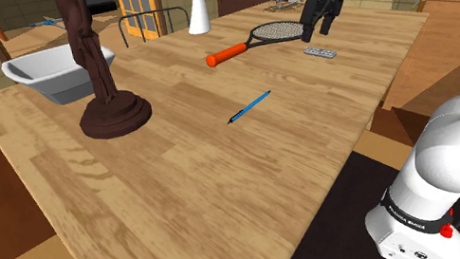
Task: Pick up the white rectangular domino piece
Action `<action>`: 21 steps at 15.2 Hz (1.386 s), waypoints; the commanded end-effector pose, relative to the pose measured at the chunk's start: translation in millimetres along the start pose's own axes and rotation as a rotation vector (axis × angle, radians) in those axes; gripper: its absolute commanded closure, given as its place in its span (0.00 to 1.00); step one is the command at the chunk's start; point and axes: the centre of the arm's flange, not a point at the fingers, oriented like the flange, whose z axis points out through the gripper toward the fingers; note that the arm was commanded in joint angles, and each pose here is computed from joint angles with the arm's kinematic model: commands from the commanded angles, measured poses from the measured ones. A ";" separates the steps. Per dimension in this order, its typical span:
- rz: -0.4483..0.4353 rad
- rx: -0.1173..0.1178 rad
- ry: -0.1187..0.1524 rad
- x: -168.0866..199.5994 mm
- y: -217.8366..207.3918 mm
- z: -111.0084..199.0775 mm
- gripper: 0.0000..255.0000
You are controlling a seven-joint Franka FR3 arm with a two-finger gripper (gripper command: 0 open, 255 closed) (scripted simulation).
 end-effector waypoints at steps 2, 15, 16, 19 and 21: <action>-0.019 -0.005 -0.020 13.8 37.0 11.9 0.00; -0.090 -0.025 -0.107 77.5 187.5 68.5 0.00; -0.096 -0.026 -0.113 82.7 198.9 72.9 0.00; -0.107 -0.029 -0.126 92.3 221.7 87.1 0.00; -0.107 -0.029 -0.126 91.0 222.2 97.5 0.00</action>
